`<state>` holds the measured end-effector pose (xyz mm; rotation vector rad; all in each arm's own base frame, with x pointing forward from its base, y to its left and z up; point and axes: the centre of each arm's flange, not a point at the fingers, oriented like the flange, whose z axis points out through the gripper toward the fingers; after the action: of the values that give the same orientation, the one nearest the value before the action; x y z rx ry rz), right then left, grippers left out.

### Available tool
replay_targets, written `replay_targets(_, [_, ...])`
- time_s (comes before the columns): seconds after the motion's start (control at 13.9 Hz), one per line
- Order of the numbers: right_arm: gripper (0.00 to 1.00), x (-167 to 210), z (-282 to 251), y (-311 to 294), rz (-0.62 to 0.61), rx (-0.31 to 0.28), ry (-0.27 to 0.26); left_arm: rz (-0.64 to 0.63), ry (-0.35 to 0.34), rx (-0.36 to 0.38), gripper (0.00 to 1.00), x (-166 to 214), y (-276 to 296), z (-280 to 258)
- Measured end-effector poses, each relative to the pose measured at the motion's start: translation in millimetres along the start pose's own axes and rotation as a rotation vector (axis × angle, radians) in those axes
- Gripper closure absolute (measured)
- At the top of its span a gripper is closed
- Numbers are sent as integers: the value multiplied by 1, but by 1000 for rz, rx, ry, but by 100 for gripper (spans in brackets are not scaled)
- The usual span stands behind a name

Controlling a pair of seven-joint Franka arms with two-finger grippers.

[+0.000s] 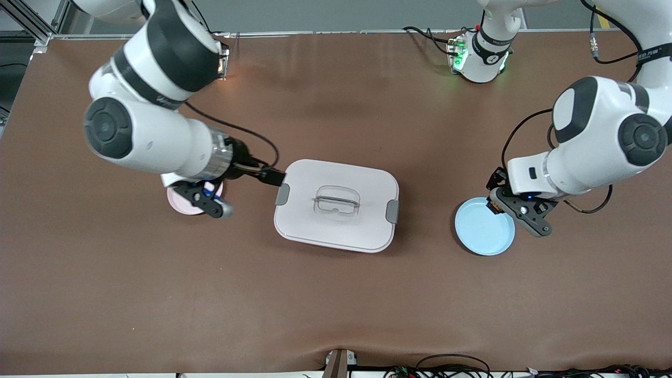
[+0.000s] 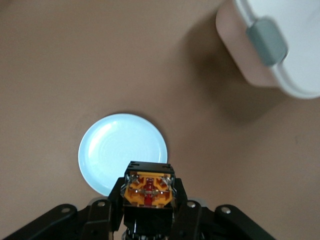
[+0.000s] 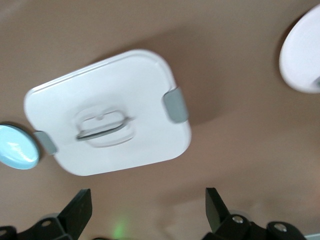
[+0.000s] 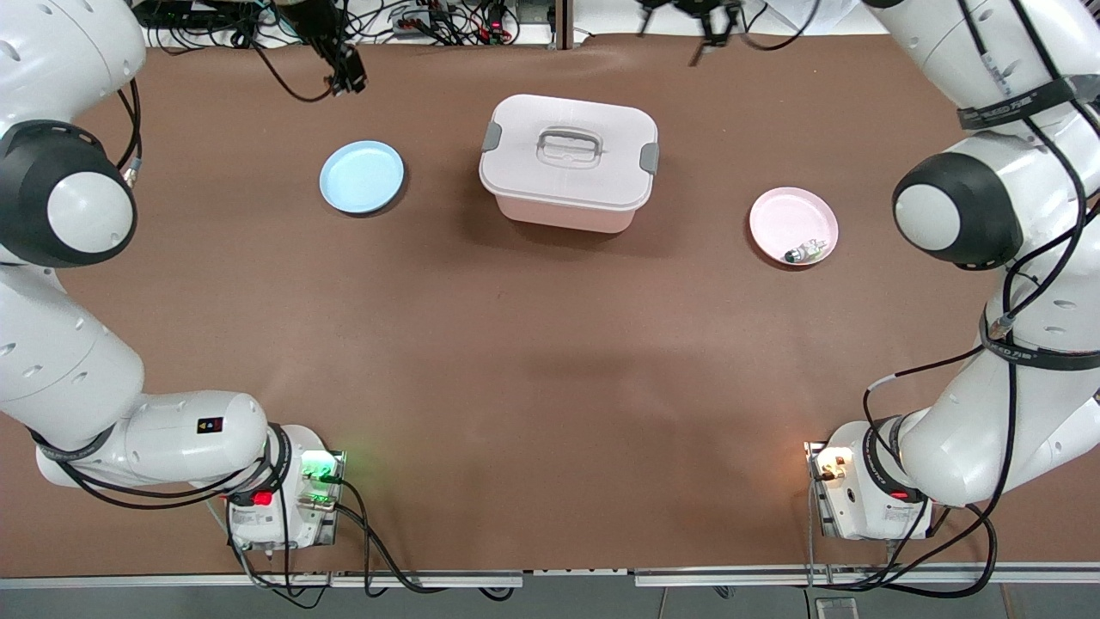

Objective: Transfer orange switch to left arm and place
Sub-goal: 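Lower the switch into the blue dish and open the left gripper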

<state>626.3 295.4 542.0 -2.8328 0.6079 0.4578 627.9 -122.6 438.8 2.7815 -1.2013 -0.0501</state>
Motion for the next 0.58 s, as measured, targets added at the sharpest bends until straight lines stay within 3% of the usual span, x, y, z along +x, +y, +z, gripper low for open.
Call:
replay_targets(0.14, [0,31,-13,37,-108,-48,19,72,-33,-15,59,-15,-16,20])
replay_targets(0.29, [0,61,-30,84,-224,-106,14,144,-76,22,59,-23,-27,40])
replay_targets(0.58, [0,113,-79,195,-368,-140,17,262,-58,66,59,-32,-32,91])
